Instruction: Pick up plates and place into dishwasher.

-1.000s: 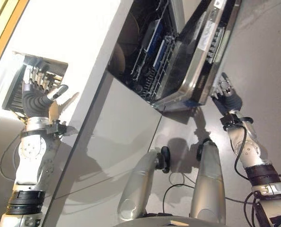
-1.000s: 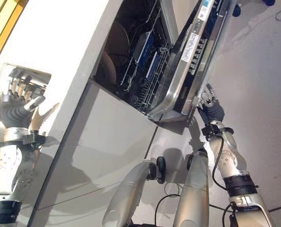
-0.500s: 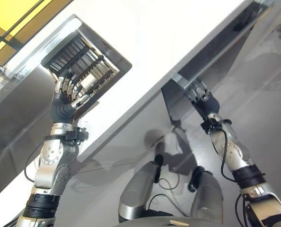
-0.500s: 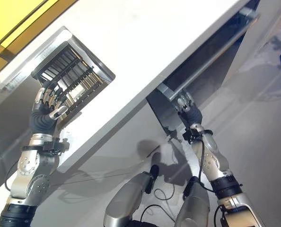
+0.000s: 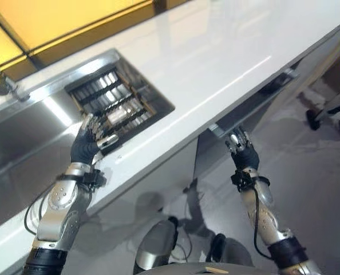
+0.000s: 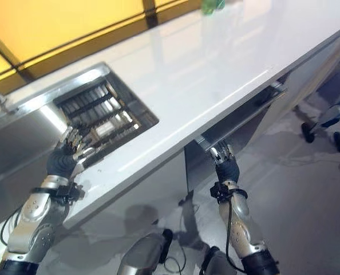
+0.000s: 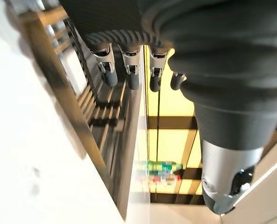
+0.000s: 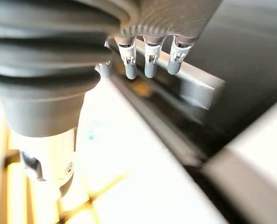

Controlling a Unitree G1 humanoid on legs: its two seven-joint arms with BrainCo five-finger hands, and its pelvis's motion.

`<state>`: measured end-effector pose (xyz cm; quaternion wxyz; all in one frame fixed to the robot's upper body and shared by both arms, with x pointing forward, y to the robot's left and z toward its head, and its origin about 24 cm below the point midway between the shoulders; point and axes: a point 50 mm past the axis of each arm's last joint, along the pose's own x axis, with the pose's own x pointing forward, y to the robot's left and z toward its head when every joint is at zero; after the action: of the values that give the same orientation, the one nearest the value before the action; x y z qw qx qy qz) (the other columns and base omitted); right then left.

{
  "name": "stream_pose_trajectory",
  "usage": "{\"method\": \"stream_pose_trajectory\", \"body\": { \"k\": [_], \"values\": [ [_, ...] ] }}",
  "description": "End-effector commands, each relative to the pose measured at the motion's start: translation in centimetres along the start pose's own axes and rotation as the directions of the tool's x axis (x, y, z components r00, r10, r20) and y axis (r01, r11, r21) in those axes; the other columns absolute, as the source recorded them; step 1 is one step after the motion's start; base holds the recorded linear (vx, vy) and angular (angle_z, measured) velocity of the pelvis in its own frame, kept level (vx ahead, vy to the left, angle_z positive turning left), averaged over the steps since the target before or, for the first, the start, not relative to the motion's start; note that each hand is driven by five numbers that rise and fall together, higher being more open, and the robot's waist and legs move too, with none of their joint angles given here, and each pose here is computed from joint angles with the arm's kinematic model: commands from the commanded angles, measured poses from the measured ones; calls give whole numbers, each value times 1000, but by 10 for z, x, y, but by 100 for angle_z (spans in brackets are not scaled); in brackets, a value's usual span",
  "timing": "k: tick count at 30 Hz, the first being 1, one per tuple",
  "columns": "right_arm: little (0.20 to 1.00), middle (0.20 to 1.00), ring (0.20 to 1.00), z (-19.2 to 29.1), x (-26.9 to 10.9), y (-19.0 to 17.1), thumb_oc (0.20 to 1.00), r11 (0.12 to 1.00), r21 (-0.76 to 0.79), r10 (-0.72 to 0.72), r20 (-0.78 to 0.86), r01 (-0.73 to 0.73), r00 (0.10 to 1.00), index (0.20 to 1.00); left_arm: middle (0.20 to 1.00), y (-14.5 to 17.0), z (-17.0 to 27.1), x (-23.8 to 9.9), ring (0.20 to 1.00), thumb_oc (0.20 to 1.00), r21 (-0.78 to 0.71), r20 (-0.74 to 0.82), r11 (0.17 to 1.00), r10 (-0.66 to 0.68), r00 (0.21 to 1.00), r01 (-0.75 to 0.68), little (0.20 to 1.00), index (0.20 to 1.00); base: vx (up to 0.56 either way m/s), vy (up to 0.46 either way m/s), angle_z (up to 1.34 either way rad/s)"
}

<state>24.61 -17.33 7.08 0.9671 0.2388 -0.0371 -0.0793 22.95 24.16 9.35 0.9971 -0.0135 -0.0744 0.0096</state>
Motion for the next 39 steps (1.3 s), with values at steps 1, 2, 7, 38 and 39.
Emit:
{"method": "stream_pose_trajectory", "body": {
  "k": [1,2,7,38,39],
  "values": [
    [1000,1000,1000,29,-5,-13,1000,985,-5,-168,157,171,973,1000,1000,-1,13,-3,1000,1000,10,71,999,42,997,-43,1000,1000,-46,56,-54],
    [1000,1000,1000,31,-7,-19,1000,974,-9,-221,165,225,961,1000,1000,-1,12,-3,1000,1000,6,68,999,48,997,-49,1000,1000,-28,65,-59],
    [1000,1000,1000,49,-14,-24,1000,919,-30,-368,297,393,881,1000,1000,-12,10,1,1000,1000,-13,57,999,49,997,-48,1000,1000,-11,67,-47],
    [1000,1000,1000,74,-6,62,1000,810,-528,462,309,-255,831,1000,1000,-30,27,5,1000,1000,-196,160,980,-1,987,33,1000,1000,5,-35,52],
    [1000,1000,1000,73,-5,63,1000,812,-523,462,305,-259,833,1000,1000,-31,28,6,1000,1000,-194,168,981,5,986,28,1000,1000,-38,-77,9]
  ]
}}
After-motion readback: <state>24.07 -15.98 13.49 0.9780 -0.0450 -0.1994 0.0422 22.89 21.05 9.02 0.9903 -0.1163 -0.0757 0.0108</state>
